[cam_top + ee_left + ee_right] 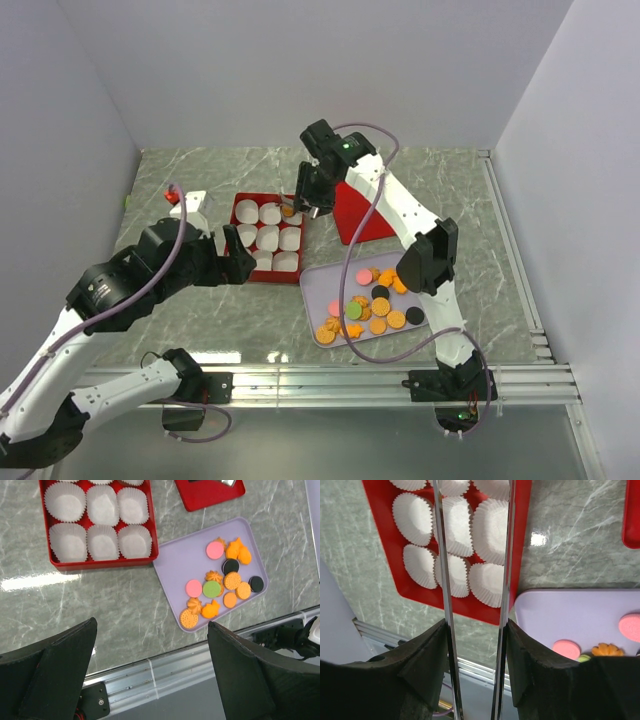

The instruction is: Pack the cookies

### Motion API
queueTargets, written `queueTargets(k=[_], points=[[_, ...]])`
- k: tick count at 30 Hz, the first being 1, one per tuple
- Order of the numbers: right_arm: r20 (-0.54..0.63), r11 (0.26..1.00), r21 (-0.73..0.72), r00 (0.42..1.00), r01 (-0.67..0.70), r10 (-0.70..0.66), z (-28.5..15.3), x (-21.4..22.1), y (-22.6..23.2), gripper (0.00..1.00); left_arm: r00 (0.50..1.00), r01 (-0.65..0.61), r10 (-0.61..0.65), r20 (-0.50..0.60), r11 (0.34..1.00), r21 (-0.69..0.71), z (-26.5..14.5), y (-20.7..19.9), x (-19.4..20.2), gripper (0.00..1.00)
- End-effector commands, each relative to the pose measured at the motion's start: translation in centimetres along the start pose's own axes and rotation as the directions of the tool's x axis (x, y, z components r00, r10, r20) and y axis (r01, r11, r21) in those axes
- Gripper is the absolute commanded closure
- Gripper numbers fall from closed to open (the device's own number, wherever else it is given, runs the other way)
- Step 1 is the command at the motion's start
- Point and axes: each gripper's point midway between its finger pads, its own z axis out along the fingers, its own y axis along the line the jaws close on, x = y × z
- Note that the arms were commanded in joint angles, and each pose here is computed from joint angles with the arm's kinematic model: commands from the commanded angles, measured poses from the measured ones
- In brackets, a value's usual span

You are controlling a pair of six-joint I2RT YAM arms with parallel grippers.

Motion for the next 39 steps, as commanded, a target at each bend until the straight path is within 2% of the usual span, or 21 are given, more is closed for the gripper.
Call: queueTargets(k=[1,4,13,19,25,28,39], points=[[0.142,0.989,-0.146,0.99,0.024,-0.003,-7.3,-1.7,2.8,0.46,1.0,0.004,-0.004,-0.008,1.0,-0.012,0.2,-0.4,0.1,0.02],[0.198,0.984,-0.17,0.98,0.044,-0.01,-11.5,-1.3,2.8,0.46,1.0,0.014,-0.014,0.001,1.0,-0.015,0.5,-0.5,-0.1,0.02],[0.253,0.991,-0.13,0.968,0.045,-0.011,-17.5,3.1,-1.9,0.48,0.986,0.118,-0.116,0.123,0.993,-0.013,-0.1,-0.8,-2.9,0.01],[0.224,0.999,-0.029,0.975,0.02,-0.013,-17.4,7.5,-7.4,0.49,0.991,0.117,-0.124,0.059,0.988,0.1,0.9,-3.1,-1.6,0.01],[0.232,0.998,0.061,0.973,-0.026,0.011,-17.8,11.7,-13.2,0.49,0.99,0.137,-0.14,0.011,0.982,0.129,2.5,-4.1,-0.6,0.02],[0.2,0.99,0.125,0.979,-0.07,0.044,-16.7,14.1,-16.4,0.49,0.99,0.14,-0.141,-0.001,0.979,0.145,3.3,-4.9,-0.5,0.03],[0.154,0.937,0.325,0.985,-0.129,0.082,-16.3,17.0,-22.2,0.49,0.988,0.155,-0.149,-0.049,0.972,0.175,5.4,-6.7,-0.3,0.08]])
